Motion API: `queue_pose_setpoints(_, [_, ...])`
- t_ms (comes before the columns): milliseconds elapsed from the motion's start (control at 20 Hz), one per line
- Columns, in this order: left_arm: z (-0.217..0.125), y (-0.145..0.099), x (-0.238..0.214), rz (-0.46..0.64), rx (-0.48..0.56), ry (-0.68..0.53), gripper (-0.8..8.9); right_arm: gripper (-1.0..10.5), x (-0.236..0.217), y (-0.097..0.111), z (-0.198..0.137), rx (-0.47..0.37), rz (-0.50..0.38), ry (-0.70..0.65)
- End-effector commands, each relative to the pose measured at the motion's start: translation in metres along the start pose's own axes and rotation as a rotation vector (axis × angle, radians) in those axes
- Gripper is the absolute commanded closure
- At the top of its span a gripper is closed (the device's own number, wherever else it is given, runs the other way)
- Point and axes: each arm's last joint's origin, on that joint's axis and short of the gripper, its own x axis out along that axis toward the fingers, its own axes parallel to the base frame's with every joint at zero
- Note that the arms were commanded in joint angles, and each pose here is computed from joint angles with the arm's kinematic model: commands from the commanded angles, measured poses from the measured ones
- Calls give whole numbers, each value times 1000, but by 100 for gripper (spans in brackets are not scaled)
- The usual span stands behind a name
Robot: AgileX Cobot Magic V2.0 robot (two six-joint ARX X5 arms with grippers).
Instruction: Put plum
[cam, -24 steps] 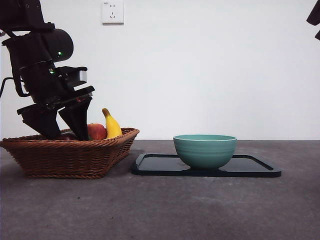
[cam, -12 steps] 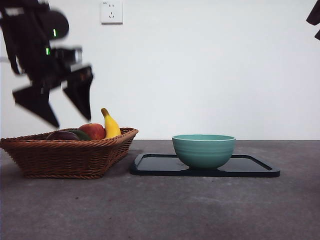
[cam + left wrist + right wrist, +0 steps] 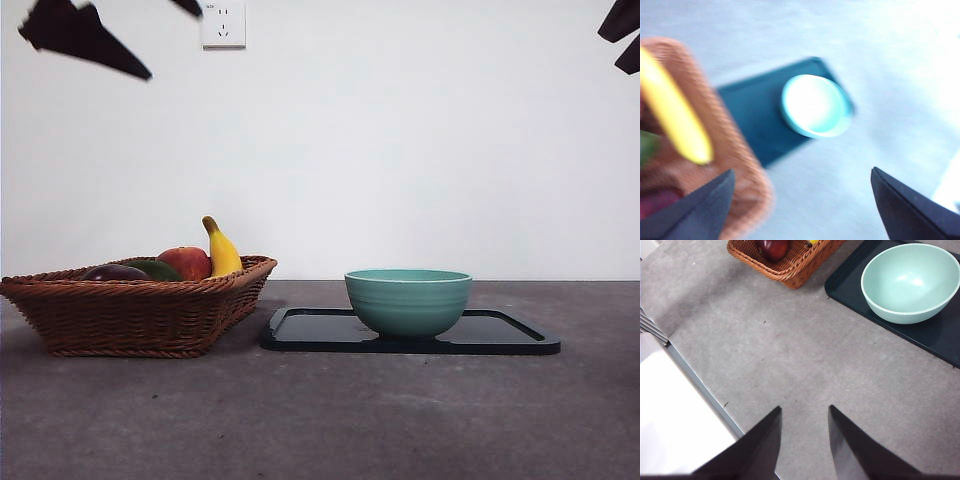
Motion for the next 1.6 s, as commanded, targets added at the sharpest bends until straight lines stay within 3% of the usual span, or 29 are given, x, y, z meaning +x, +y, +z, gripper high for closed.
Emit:
queue_pose_setpoints(50, [-2, -10, -11, -45, -12, 15, 377, 797, -1, 1, 3, -23, 6, -14])
queue_pose_setpoints(450, [-29, -33, -24, -103, 16, 209, 377, 797, -1, 1, 6, -31, 5, -44])
queue_pose_setpoints(1000, [-29, -36, -23, -113, 41, 212, 377, 797, -1, 1, 7, -12, 3, -52])
queue_pose_setpoints(1100, [-29, -36, -23, -113, 41, 212, 377, 797, -1, 0, 12, 1, -36, -93])
queue_pose_setpoints(1300, [-29, -36, -23, -113, 42, 212, 377, 797, 1, -10, 38, 146, -180, -210])
queue_pose_setpoints(1600, [-29, -36, -23, -113, 42, 212, 377, 774, 23, -49, 108, 212, -261, -165])
